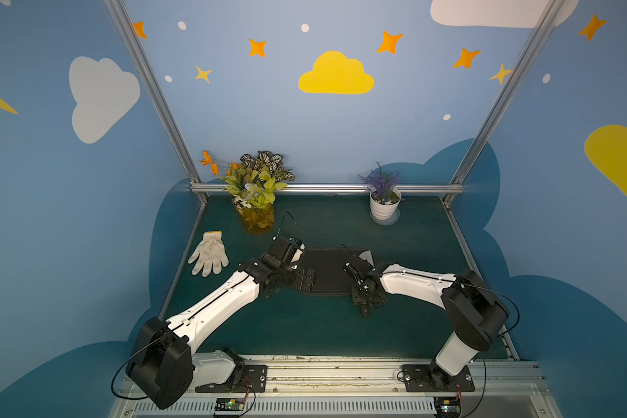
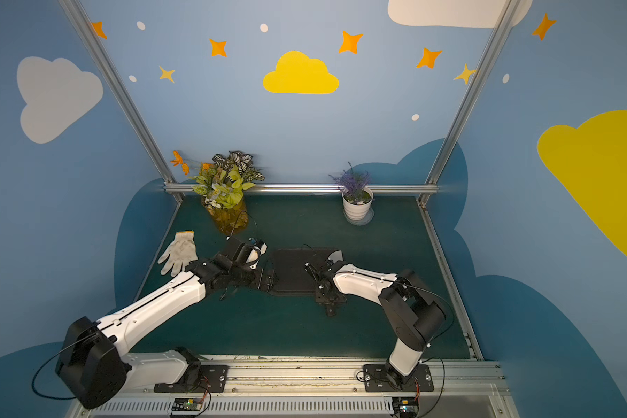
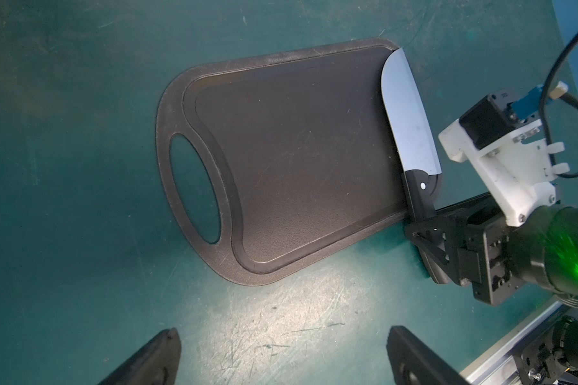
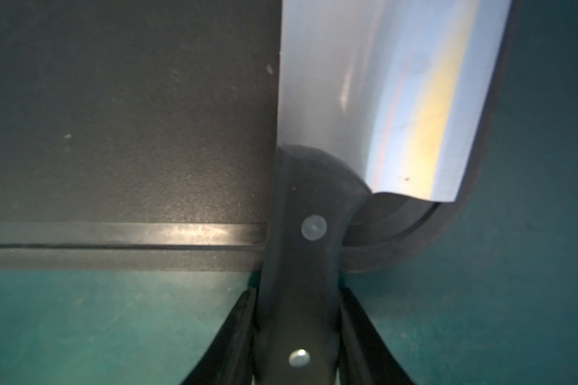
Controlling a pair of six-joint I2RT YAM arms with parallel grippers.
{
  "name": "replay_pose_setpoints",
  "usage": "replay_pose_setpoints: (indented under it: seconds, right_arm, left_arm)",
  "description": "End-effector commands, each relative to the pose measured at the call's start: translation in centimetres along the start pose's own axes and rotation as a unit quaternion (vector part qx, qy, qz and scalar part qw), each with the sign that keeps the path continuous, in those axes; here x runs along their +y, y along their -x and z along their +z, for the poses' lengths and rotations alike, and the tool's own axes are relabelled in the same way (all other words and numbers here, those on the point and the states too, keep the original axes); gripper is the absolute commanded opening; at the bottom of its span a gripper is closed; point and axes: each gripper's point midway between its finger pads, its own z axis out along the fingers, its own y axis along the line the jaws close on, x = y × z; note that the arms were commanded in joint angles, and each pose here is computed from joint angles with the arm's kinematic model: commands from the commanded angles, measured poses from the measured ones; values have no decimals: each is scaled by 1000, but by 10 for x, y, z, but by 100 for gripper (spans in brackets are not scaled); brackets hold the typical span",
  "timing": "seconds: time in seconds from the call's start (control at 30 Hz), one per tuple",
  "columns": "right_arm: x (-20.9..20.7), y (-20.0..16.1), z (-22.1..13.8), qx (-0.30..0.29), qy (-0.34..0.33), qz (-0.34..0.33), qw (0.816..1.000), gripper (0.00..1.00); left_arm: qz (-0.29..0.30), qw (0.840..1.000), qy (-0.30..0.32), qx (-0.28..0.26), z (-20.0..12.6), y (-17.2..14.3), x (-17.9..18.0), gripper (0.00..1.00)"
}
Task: Align the knife with the edge of the cutting board
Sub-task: Adjust the knife at the edge of the cutting board.
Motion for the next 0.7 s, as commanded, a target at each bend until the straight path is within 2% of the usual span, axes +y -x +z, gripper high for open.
replay_pose_setpoints:
  seconds: [0.0,0.67]
  right_arm:
    - [-10,-6,3,5,-10,-1,1000,34]
    - [-13,-6,-2,1,-10,4,1000,33]
  left_arm:
    - [6,1000,4,14,5,-8,2,100]
    - [6,1000,3,14,4,-8,2,100]
